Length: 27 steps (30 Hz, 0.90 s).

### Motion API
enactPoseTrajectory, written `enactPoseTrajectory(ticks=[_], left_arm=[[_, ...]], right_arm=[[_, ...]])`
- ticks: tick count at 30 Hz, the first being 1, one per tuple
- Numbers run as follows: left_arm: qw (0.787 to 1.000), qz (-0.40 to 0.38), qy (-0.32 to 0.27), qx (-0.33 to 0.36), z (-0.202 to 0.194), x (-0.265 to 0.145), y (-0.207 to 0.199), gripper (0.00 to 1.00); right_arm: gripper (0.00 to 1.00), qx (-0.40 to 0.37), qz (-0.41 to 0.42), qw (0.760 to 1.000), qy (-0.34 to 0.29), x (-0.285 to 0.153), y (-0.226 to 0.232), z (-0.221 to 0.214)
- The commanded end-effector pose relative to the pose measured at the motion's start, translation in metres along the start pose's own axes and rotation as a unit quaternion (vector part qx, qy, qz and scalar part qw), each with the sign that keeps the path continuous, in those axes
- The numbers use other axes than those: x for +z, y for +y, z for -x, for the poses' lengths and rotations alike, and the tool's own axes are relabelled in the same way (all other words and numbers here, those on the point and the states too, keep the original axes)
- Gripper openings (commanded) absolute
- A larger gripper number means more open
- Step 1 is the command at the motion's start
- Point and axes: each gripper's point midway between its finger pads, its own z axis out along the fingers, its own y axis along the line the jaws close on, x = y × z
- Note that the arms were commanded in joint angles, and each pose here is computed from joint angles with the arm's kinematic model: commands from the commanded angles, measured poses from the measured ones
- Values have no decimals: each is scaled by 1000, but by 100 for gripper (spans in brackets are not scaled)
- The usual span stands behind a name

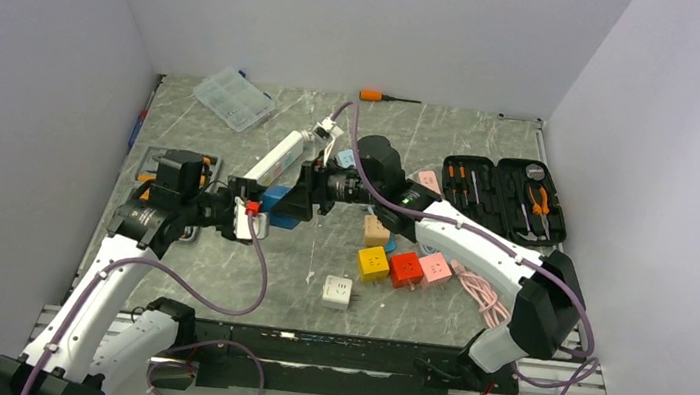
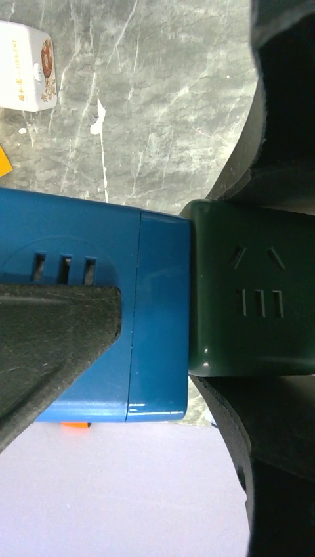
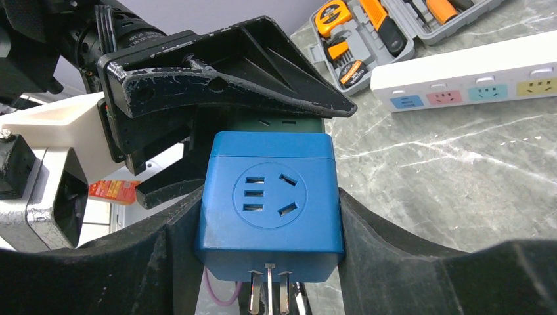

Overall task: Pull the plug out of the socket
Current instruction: Remove the plug from the socket.

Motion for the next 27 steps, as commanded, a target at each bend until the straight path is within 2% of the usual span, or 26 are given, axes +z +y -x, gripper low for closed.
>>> enactPoseTrajectory(ticks=[1, 4, 10, 13, 22, 27], left_arm=[[999, 23, -8, 27, 13, -8, 16, 0], [999, 17, -4, 41, 13, -8, 16, 0], [998, 25, -2, 51, 15, -8, 22, 0], [998, 24, -3, 56, 15, -6, 22, 0], [996, 1, -2, 92, 11, -4, 12, 0], [993, 5, 2, 119, 10, -4, 13, 0]], right_arm=[[65, -24, 28, 999, 11, 4, 10, 1], [76, -23, 25, 999, 12, 6, 7, 0], [82, -28, 32, 999, 28, 13, 3, -5], [82, -29, 48, 998, 34, 16, 6, -8], [68, -43, 161, 984, 70, 14, 38, -15], [73, -48, 154, 983, 84, 14, 34, -20]])
